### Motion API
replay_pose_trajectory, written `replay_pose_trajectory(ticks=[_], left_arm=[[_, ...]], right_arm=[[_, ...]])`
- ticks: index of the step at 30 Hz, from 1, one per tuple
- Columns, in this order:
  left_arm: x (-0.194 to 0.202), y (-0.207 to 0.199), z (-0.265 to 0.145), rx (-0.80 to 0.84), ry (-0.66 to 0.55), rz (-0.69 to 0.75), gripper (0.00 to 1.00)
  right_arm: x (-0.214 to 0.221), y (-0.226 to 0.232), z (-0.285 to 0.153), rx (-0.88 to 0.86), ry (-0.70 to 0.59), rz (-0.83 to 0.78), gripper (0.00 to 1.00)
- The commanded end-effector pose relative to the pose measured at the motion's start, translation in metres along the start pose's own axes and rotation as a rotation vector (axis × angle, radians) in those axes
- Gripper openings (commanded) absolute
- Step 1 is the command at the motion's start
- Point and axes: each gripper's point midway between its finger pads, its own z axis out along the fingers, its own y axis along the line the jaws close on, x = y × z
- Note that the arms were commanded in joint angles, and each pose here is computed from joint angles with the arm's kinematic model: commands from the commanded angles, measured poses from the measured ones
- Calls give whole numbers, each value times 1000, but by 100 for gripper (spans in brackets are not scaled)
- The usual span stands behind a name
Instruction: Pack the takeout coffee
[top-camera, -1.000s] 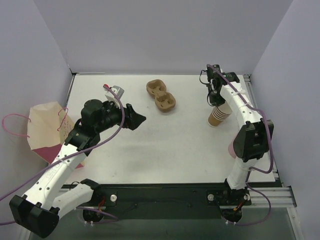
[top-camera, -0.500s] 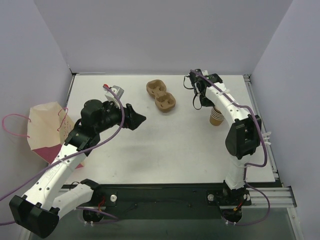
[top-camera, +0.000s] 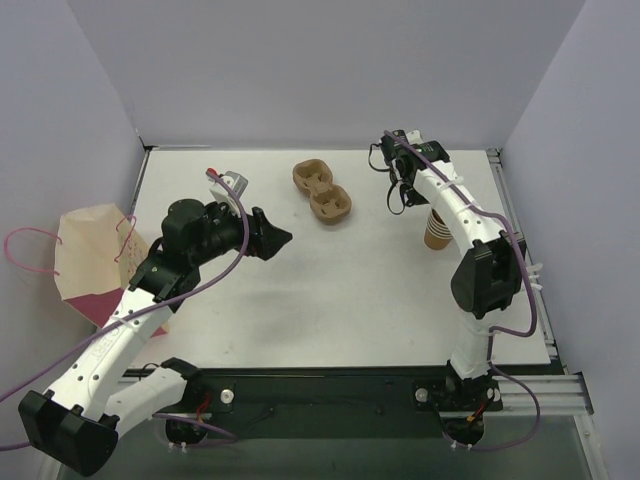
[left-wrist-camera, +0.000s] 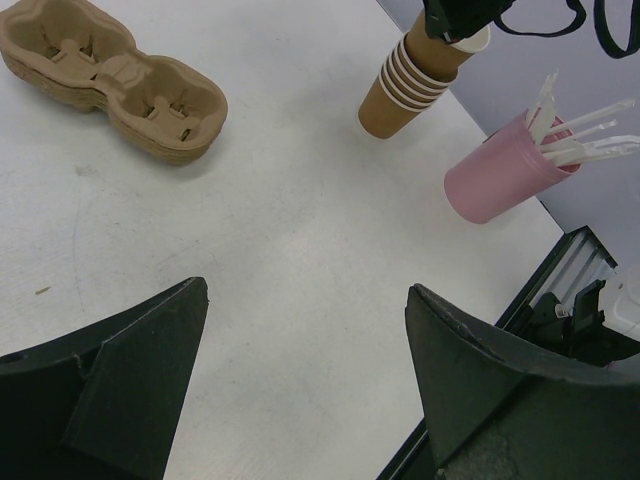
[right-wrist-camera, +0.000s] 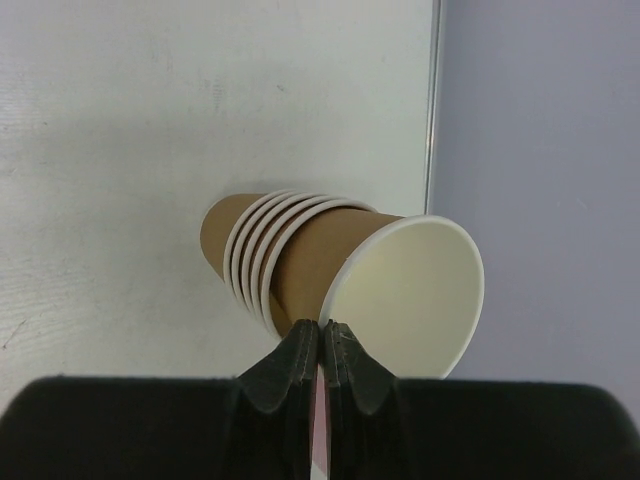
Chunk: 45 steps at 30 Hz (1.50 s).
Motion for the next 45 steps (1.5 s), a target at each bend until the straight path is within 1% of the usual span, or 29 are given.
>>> replay_pose_trajectory(ticks=[1,4,10,14,16,21,22,24,25,26,28,29,30,32,33,36,41,45], left_arm=[[-18,-11,-3,34,-63,27,90],[-19,-9,-4,22,-67,29,90],[-20,-6,-4,2,-73,34,90],[-20,-2,-5,-16,-75,37,90],[-21,2,-6,-41,-80,40,90],[-27,15,-14,-130,-106,57,88],[-29,20,-16,-165,-117,58,89],[-30,26,-19,-202,-125,61,89],[-30,29,-20,-219,-128,61,88],[-32,35,-23,-257,-138,61,88],[-33,43,-26,-309,-140,56,88],[-37,52,-30,-364,-157,53,88],[-35,56,-33,-393,-150,49,88],[-38,64,-39,-443,-165,45,88],[-38,71,-43,-491,-175,40,88],[-43,78,-54,-545,-211,36,88],[-52,89,-75,-637,-297,18,88],[-53,92,-82,-654,-334,18,88]], right_arm=[[1,-49,-31,124,-29,-13,1],[-2,-61,-42,142,-50,-24,1],[-14,-83,-73,155,-128,15,2],[-22,-79,-97,109,-198,23,2],[-26,-67,-111,75,-238,0,1],[-24,-15,-139,-47,-317,-59,2],[-17,4,-146,-86,-334,-96,2],[-13,28,-154,-148,-362,-120,2],[-1,50,-160,-186,-372,-145,2],[5,61,-161,-199,-377,-160,3],[13,87,-168,-240,-408,-161,3],[28,102,-157,-236,-379,-204,2],[31,115,-156,-263,-387,-202,2],[53,145,-146,-299,-354,-268,2],[58,156,-146,-311,-355,-288,2],[75,182,-145,-303,-349,-356,2],[100,215,-149,-361,-346,-399,3],[117,233,-150,-402,-341,-423,3]])
